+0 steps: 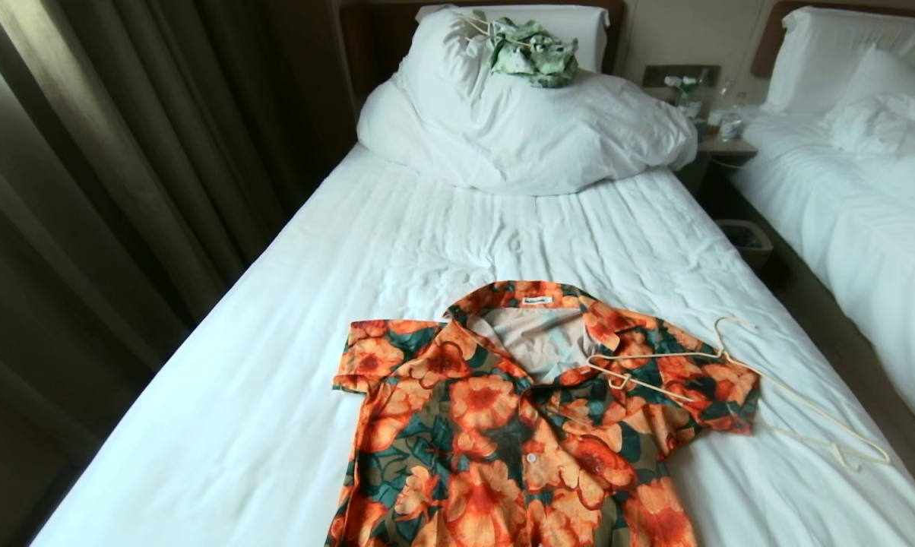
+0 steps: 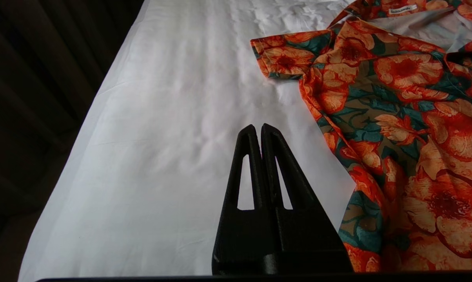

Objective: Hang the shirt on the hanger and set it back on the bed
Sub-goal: Lift the shirt and hanger

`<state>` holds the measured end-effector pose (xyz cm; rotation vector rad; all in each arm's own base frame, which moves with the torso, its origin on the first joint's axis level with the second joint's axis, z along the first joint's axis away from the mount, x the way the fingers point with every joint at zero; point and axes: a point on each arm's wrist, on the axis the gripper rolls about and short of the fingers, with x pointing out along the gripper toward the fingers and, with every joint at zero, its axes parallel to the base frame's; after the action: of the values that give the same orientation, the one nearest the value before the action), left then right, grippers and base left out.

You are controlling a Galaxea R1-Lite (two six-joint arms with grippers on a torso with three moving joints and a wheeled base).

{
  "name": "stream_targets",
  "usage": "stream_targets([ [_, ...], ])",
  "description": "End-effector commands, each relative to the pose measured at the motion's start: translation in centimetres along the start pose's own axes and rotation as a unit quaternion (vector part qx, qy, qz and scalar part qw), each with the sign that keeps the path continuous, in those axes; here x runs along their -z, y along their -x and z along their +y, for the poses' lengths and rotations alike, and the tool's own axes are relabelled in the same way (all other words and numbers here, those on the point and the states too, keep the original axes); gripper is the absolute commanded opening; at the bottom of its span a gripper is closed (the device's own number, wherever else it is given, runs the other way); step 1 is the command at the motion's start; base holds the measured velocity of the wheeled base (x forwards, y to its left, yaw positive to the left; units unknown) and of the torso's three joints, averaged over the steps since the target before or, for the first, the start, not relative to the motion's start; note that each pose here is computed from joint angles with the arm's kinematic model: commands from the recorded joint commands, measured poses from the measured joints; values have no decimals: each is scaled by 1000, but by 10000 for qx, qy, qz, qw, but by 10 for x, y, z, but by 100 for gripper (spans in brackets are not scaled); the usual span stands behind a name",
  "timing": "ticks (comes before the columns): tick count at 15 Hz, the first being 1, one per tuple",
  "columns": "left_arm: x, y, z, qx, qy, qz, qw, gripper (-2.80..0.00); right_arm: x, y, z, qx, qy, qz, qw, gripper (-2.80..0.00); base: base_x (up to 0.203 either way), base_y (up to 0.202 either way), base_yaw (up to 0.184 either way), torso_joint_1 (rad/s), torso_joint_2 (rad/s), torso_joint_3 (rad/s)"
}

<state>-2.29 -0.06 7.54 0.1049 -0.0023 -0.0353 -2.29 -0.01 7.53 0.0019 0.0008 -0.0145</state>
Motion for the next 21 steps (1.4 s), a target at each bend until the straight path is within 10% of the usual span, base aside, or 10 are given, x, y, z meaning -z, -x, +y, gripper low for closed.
stream_targets([
  [1,0,0,0,0,-5,5,10000,-280,0,0,0,-2,2,-12,10000,-280,0,0,0,0,0,0],
  [6,1,0,0,1,-4,9,10000,-280,-2,1,0,17,84,-30,10000,-280,0,0,0,0,0,0],
  [9,0,0,0,0,-5,2,10000,-280,-47,11,0,38,153,-203,9997,-280,0,0,0,0,0,0],
  [16,0,0,0,0,-5,2,10000,-280,-122,-46,0,68,124,1340,9909,-280,0,0,0,0,0,0],
  [21,0,0,0,0,-5,2,10000,-280,-146,-155,-9,414,-132,2890,9564,-280,0,0,0,0,0,0],
])
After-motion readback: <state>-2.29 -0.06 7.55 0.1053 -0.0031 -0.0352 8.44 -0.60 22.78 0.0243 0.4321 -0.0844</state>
